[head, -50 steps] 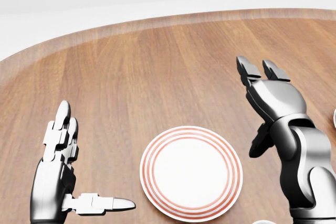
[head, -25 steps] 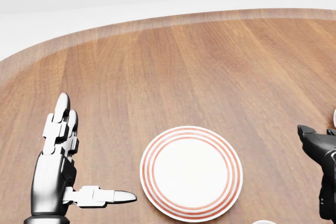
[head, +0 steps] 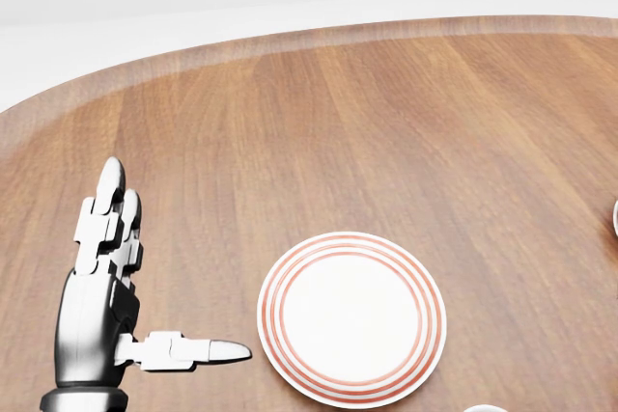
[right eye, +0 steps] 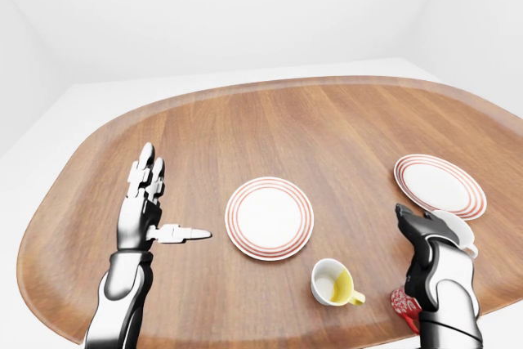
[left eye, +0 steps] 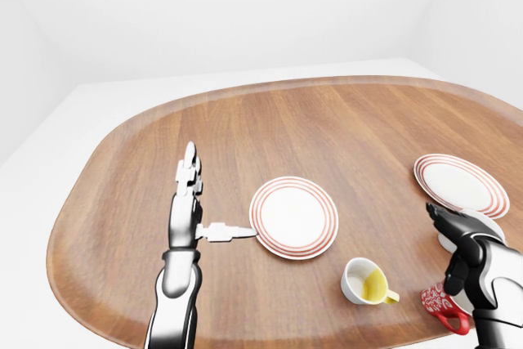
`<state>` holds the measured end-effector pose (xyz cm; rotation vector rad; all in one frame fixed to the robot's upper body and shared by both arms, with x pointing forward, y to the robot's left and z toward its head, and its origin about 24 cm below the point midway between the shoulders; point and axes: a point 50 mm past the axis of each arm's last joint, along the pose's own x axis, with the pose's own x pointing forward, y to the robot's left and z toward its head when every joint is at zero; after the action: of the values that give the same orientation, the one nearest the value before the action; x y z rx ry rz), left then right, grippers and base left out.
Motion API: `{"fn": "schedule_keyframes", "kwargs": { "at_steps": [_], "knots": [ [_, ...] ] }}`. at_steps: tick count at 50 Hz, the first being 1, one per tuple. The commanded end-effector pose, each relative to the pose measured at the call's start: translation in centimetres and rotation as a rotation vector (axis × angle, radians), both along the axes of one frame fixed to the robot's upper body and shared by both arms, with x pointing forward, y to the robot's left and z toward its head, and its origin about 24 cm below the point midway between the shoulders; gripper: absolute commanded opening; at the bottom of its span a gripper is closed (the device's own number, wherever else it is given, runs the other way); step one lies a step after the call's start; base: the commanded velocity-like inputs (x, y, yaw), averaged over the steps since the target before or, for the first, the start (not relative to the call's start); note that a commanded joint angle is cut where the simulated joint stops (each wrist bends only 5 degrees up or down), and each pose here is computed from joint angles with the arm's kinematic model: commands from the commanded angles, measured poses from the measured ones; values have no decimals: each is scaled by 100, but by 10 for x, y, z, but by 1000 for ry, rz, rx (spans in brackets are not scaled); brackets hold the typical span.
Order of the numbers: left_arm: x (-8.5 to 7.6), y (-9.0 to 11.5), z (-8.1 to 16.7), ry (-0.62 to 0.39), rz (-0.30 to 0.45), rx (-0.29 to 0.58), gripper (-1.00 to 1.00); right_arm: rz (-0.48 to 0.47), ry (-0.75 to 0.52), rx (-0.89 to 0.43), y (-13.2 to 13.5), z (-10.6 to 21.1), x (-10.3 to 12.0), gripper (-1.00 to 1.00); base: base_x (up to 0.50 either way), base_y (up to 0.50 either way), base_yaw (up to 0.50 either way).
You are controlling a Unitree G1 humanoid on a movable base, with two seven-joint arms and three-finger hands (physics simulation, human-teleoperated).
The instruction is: Put the red mug on the left plate.
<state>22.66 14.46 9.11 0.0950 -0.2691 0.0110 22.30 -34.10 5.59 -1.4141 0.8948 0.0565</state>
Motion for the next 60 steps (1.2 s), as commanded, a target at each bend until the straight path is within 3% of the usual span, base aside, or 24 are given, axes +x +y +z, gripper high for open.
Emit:
{"fn": "schedule_keyframes", "kwargs": {
  "at_steps": [1,7,11,17,20,31,40,42,45,60],
  "knots": [
    [1,0,0,-2,1,0,100,-59,-28,11,-10,2,-19,100,0,0,0],
    [0,0,-2,7,3,-1,100,-71,-22,31,-8,-3,-28,100,0,0,0],
    [-1,0,-4,17,6,-2,100,-107,-112,85,-9,5,-38,100,0,0,0],
    [-2,1,-6,28,7,-5,100,-225,-118,131,-20,-9,-78,100,0,0,0],
    [-2,0,-6,28,6,-3,100,-261,-134,154,-26,-13,-84,100,0,0,0],
    [-3,0,-8,33,6,-4,100,-293,-160,195,-36,-16,-87,100,0,0,0],
    [-2,0,-8,34,2,-4,100,-306,-325,181,-48,2,-76,100,0,0,0],
    [-2,0,-8,36,3,-3,100,-311,-445,164,-54,21,-74,100,0,0,0],
    [-3,-1,-9,37,3,-3,100,-312,-510,139,-59,31,-71,100,0,0,0],
    [-2,0,-8,34,4,-4,100,-296,-492,167,-55,20,-67,100,0,0,0]
  ]
}}
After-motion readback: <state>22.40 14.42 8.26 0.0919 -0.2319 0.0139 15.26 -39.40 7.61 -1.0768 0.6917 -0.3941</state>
